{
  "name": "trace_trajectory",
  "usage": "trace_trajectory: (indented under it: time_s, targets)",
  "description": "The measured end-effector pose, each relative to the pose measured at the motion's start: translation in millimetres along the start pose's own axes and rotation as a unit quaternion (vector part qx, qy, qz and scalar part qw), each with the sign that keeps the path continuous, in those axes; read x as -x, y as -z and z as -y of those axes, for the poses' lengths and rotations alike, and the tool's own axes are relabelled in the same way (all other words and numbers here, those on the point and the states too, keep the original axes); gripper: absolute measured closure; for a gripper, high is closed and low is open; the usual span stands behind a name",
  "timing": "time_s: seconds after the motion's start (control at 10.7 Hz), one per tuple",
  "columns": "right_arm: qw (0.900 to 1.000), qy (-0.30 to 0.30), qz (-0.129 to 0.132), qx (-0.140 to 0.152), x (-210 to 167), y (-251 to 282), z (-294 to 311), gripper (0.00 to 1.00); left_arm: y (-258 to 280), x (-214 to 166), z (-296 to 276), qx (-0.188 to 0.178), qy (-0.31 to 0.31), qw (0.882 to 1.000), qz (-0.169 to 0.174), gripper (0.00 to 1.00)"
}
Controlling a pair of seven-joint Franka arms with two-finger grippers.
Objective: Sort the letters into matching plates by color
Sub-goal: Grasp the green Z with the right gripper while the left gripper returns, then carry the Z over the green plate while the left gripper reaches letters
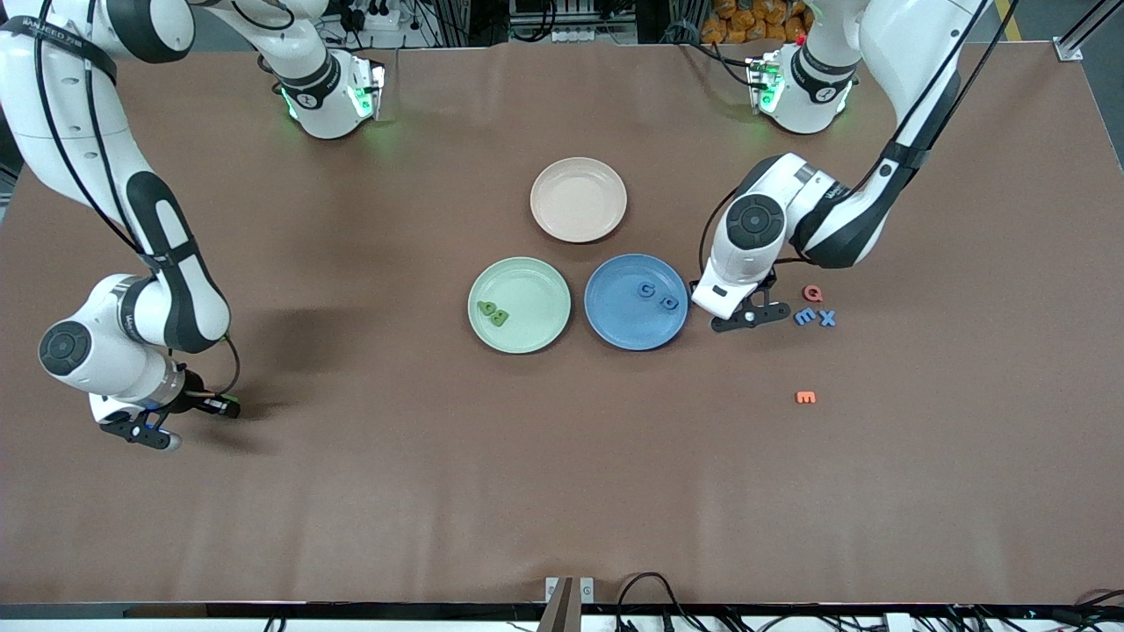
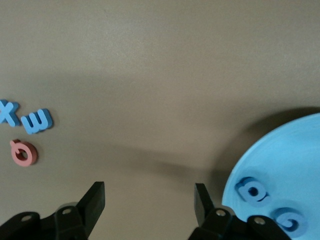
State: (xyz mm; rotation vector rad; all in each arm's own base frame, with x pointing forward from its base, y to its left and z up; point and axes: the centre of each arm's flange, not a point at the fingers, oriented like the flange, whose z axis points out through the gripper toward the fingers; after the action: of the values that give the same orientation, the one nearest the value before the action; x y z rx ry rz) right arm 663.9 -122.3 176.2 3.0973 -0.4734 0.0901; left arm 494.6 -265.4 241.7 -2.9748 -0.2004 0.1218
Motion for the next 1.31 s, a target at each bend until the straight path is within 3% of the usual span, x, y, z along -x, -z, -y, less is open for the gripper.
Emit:
trace_trajectory:
  time_s: [0.37, 0.65, 0.75, 1.31]
  targets:
    - [1.000, 0.000, -0.001, 0.000, -1, 1, 0, 0.65, -2, -5, 8, 0.000, -0.054, 0.999, 0.002, 0.17]
    - [1.000, 0.000, -0.001, 0.000, -1, 1, 0, 0.65, -1, -9, 12, 0.001, -0.070, 0.998, 0.002, 0.10]
    - [1.000, 0.000, -0.002, 0.000, -1, 1, 0, 0.65, -1, -10, 13, 0.001, -0.071, 0.997, 0.001, 0.00]
    - [1.000, -0.012, 0.001, -0.010, -3, 20, 26, 0.65, 7, -16, 21, 0.002, -0.100, 0.995, -0.006, 0.00]
